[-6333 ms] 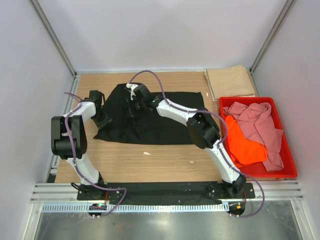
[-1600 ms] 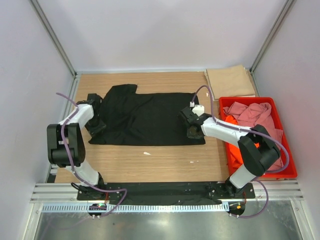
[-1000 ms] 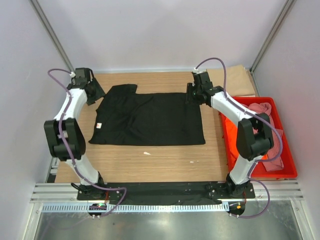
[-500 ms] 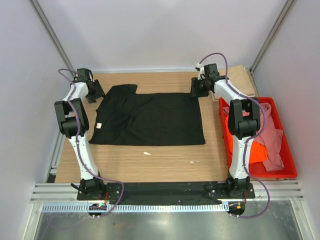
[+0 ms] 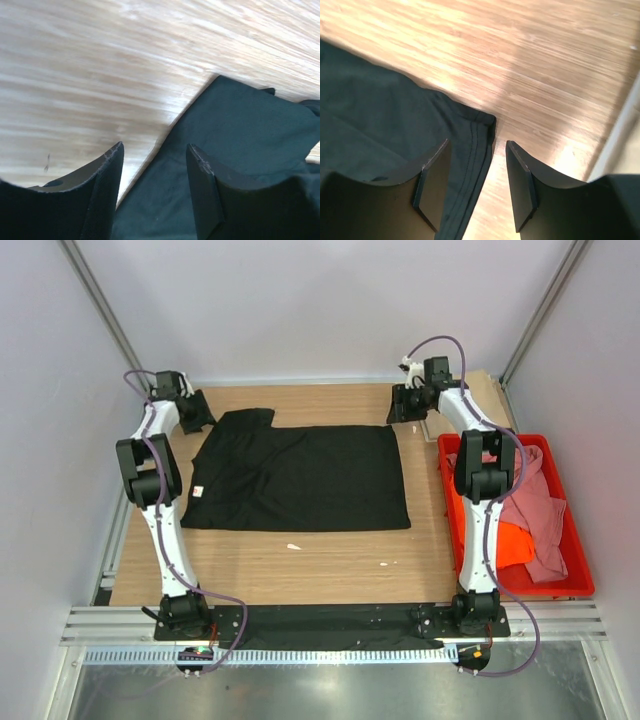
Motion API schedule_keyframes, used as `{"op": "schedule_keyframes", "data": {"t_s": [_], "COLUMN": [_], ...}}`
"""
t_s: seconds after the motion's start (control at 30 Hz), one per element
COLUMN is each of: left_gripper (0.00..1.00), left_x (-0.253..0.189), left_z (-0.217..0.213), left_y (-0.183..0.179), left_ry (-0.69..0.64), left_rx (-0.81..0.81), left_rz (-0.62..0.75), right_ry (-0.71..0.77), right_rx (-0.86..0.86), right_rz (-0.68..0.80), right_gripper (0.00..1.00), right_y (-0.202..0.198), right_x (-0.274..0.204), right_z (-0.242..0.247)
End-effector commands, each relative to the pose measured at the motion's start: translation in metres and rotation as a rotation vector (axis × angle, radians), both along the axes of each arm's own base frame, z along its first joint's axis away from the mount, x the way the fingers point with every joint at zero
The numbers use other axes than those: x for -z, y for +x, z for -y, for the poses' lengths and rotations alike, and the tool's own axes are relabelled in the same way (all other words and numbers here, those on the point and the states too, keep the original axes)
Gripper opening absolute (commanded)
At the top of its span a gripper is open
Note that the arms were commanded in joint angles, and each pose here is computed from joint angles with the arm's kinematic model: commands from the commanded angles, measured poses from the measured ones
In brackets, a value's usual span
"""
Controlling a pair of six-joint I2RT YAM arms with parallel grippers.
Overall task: Fold and stack the t-shirts
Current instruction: Fold the tshirt
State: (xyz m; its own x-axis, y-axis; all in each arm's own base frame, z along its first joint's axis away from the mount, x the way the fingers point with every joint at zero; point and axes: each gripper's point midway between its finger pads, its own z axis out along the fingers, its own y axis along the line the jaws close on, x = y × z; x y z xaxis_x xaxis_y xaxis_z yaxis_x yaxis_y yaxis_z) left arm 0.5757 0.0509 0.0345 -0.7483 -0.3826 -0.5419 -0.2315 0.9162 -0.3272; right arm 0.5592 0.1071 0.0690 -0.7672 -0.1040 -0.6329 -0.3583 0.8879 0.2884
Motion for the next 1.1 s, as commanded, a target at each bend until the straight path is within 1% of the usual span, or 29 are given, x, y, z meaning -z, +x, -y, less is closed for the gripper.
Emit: {"op": "schedule_keyframes", "data": {"t_s": [0.0,0.13,0.23,0.3,0.33,0.43,0.47,0.57,0.63,0.67,0.73,0.77,0.8,0.9,1.07], "left_gripper": [0.54,0.49,0.48,0.45,0.42,0.40,0.34,0.26,0.18,0.10,0.00,0.00,0.00,0.00,0.00], "left_x": [0.016,0.019,0.021,0.022,0.022,0.023,0.024,0.024,0.022,0.019,0.013,0.009,0.006,-0.009,-0.027], "left_z": [0.009,0.015,0.015,0.023,0.024,0.028,0.028,0.028,0.027,0.026,0.024,0.017,0.012,-0.003,-0.002], "left_y": [0.000,-0.004,-0.005,-0.006,-0.006,-0.008,-0.009,-0.010,-0.008,-0.007,-0.003,-0.001,-0.001,0.004,0.008], "left_ry": [-0.036,-0.046,-0.044,-0.075,-0.078,-0.078,-0.074,-0.073,-0.069,-0.064,-0.051,-0.018,-0.002,0.059,0.028], "left_rx": [0.064,0.109,0.131,0.160,0.165,0.170,0.173,0.177,0.174,0.168,0.157,0.130,0.109,0.050,0.020], "left_rz": [-0.015,-0.015,-0.013,-0.009,-0.007,-0.013,-0.014,-0.014,-0.009,-0.005,0.009,0.013,0.010,0.034,0.068], "right_ry": [-0.003,-0.024,-0.030,-0.036,-0.041,-0.048,-0.048,-0.035,-0.031,-0.032,-0.041,-0.051,-0.059,-0.089,-0.095], "right_rx": [-0.104,-0.128,-0.137,-0.150,-0.154,-0.162,-0.162,-0.167,-0.161,-0.159,-0.145,-0.133,-0.123,-0.097,-0.073], "right_rz": [-0.001,-0.018,-0.040,-0.043,-0.037,-0.033,-0.030,-0.028,-0.018,-0.007,0.012,0.017,0.023,0.043,0.098], "right_gripper": [0.54,0.54,0.55,0.55,0.54,0.53,0.52,0.45,0.32,0.21,0.12,0.04,0.01,0.01,0.01], "right_y": [-0.002,-0.001,0.000,-0.001,0.000,-0.001,-0.001,-0.001,0.002,0.005,0.009,0.011,0.013,0.016,0.017], "right_x": [0.002,0.020,0.030,0.029,0.027,0.028,0.027,0.026,0.024,0.023,0.020,0.020,0.020,0.018,0.008], "right_z": [-0.010,-0.008,-0.008,-0.007,-0.007,-0.005,-0.005,-0.005,-0.006,-0.006,-0.003,-0.001,0.001,0.008,0.011]}}
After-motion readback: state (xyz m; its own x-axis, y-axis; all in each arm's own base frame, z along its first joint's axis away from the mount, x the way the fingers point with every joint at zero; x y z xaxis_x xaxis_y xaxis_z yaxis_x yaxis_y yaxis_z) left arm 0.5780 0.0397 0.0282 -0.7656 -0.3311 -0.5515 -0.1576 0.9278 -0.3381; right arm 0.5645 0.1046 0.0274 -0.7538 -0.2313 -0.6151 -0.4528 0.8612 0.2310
